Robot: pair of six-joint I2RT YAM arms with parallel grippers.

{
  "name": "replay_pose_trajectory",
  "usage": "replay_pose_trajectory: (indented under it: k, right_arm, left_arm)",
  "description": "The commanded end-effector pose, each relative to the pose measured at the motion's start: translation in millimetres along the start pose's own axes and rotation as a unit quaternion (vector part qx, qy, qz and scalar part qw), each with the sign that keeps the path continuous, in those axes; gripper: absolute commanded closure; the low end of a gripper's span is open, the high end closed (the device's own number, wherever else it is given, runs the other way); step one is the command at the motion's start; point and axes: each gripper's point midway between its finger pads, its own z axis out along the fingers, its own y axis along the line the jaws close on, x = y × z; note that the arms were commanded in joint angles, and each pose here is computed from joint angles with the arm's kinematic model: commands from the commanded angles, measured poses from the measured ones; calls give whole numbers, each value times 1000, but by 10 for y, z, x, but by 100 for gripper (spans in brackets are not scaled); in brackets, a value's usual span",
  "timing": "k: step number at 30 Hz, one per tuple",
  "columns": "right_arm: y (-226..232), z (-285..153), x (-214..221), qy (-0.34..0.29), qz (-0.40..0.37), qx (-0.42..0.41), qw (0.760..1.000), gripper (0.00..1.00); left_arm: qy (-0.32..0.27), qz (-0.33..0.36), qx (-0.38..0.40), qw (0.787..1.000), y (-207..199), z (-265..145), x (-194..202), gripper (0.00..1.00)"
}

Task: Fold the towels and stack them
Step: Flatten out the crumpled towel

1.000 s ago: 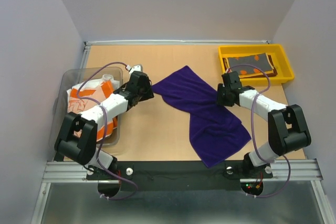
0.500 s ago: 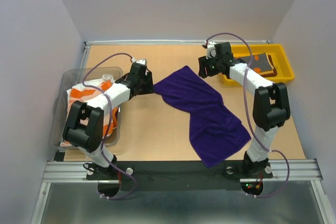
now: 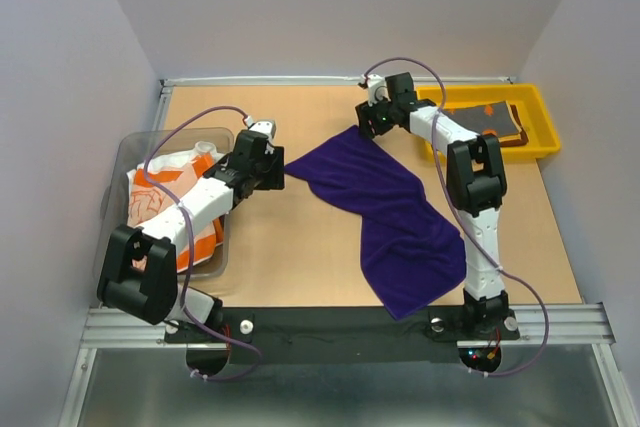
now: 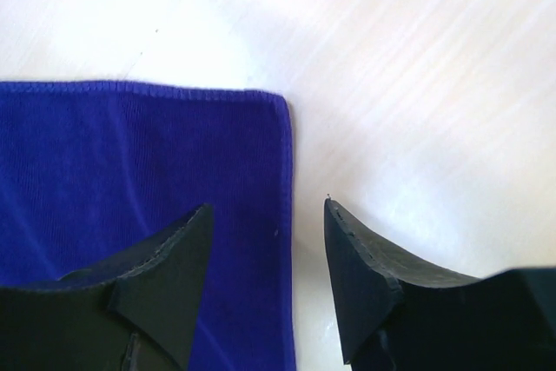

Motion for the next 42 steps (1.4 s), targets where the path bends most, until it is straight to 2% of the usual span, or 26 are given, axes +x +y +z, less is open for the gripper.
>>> replay_pose_trajectory:
  k: [1,9,18,20,23,24,26,27,28,34,42]
  right_arm:
    - [42,110,-325,-35,-37,-2,999,40]
    - [21,409,-327,-35,-50,0,998,39]
    - [11,591,2,5,-58,19,998,43]
    - [5,609,118,20,-59,28,998,49]
    - [-28,568,211,34,-63,44,996,64]
    - [-56,521,264,42,-65,54,996,73]
    - [-86,476,338,52,-64,65,994,84]
    - [-84,412,342,55,-63,72,994,93]
    - [-158,368,379,60,-58,87,993,96]
    - [-398,121,463,63,2,133,989,99]
    - [-543,44,733,75,58,141,985,99]
  left_arm:
    - [-31,14,-5,999,42,-43,-92,31]
    - [-24,17,-6,1000,52,-11,-55,31]
    - [-18,18,-3,1000,36,12,-26,31]
    - [-17,18,-5,1000,43,24,-20,31]
    - [-12,18,-5,1000,37,61,-3,32]
    - [-8,17,-5,1000,35,87,1,32]
    - [-2,17,-4,1000,22,122,21,32]
    - [0,16,-1,1000,2,153,9,32]
    - [2,16,0,1000,-6,177,8,32]
    - [8,3,-6,1000,-55,365,-123,33]
    - [-6,-5,-5,1000,-182,789,-425,36]
